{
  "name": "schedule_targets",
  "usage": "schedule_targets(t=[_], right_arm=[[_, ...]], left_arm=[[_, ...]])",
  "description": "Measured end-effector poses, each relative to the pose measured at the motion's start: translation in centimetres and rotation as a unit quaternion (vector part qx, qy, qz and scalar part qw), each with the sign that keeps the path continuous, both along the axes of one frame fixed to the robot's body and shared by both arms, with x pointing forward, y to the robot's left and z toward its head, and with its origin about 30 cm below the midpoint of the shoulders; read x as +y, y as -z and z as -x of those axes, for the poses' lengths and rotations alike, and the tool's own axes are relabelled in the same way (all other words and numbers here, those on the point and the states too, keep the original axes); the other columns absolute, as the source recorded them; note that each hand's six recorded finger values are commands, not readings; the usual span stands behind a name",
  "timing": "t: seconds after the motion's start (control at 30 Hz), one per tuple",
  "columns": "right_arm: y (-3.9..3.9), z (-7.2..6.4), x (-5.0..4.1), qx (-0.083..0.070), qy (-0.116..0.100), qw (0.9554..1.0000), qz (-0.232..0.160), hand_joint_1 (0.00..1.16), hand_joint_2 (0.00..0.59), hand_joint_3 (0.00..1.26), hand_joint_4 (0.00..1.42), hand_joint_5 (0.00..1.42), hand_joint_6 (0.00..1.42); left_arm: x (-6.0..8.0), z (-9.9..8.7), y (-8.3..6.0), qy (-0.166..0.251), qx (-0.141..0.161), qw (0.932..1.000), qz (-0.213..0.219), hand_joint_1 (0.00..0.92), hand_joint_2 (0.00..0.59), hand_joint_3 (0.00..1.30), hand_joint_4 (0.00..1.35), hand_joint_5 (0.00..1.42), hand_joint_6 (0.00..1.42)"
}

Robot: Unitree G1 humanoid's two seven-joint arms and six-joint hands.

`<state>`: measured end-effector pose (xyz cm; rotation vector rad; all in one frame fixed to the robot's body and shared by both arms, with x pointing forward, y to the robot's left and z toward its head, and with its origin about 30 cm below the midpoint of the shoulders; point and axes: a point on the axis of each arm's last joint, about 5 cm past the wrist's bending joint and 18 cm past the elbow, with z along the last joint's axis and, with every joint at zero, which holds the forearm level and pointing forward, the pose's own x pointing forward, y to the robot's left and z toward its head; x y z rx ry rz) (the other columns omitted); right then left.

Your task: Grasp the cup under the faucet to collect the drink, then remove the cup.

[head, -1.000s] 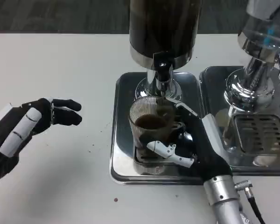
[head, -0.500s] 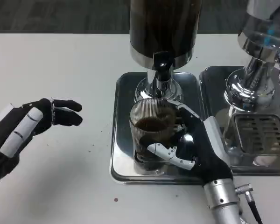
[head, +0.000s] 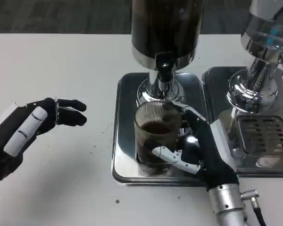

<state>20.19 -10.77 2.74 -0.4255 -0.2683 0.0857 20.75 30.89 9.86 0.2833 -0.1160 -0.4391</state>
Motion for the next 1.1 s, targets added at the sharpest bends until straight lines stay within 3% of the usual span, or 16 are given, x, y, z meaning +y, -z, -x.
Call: schedule_targets(t=[1.1], right_arm=[[0.24, 1.0, -0.57, -0.019, 0.028, 0.9994, -0.003, 0.61, 0.234, 0.59, 0.65, 0.73, 1.05]], left_arm=[[-0.2, -0.2, 0.3, 0.003, 0.008, 1.0000, 0.003, 0.000, 0.250, 0.47, 0.50, 0.44, 0.36]])
